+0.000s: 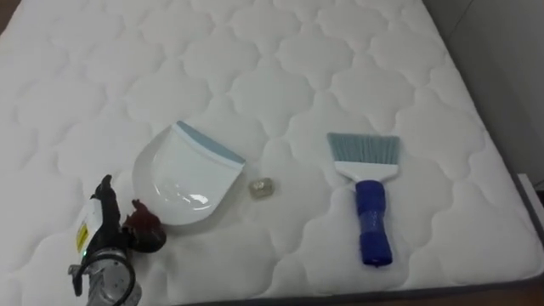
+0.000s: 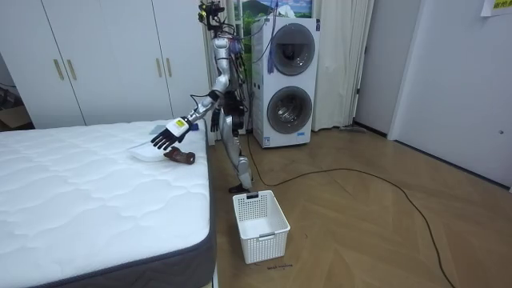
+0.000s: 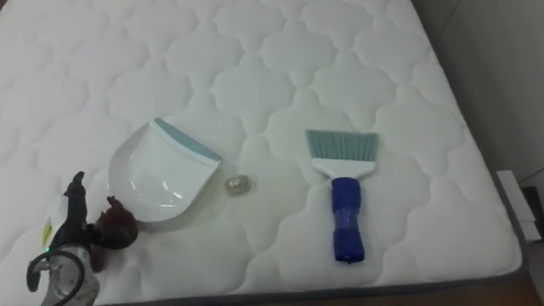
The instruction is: Clean bed
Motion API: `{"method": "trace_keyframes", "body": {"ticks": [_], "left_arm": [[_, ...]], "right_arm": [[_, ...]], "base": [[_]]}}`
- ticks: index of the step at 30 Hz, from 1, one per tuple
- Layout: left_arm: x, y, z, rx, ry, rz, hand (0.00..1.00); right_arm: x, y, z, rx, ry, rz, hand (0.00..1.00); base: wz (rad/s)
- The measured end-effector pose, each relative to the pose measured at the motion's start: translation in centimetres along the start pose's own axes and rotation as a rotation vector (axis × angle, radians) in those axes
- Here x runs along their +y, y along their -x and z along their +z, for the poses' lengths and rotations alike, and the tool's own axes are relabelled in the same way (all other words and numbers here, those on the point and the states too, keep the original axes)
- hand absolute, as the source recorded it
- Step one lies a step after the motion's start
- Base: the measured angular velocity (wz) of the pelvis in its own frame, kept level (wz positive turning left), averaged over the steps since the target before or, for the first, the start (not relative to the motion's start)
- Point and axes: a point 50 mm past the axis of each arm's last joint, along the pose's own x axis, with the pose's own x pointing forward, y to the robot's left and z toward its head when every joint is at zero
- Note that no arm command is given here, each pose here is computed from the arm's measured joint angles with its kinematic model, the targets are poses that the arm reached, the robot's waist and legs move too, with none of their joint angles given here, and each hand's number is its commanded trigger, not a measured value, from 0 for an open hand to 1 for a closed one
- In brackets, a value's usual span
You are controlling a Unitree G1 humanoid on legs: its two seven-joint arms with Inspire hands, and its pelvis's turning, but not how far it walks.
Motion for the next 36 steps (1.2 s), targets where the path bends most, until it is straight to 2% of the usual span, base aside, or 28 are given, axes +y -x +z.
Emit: {"method": "trace_keyframes", "body": {"ticks": [8,10,13,18,25,36], "left_arm": [[0.4,-1.5,0.4,0.010,-0.045,-0.006,0.00],[0.1,-1.6,0.1,0.039,-0.047,-0.025,0.00],[-0.4,-2.3,1.4,0.025,-0.047,-0.047,0.00],[-0.9,-1.8,-0.4,0.117,-0.082,-0.067,0.00],[-1.1,-2.4,0.8,0.101,-0.074,-0.082,0.00],[-1.3,-2.3,0.6,0.128,-0.065,-0.088,0.00]], "right_arm": [[-0.2,-0.3,2.1,-0.058,0.022,0.000,0.00],[-0.3,-0.3,2.9,-0.078,0.044,0.000,0.00],[-0.1,-0.4,3.4,-0.084,0.031,-0.002,0.00],[-0.9,-0.5,4.1,-0.076,0.000,-0.042,0.00],[-1.1,-0.6,5.3,-0.096,0.003,-0.052,0.00],[-1.2,-0.6,6.7,-0.118,0.056,-0.051,0.00]], "base": [[0.00],[0.23],[0.49],[-0.49],[-0.01],[0.01]]}}
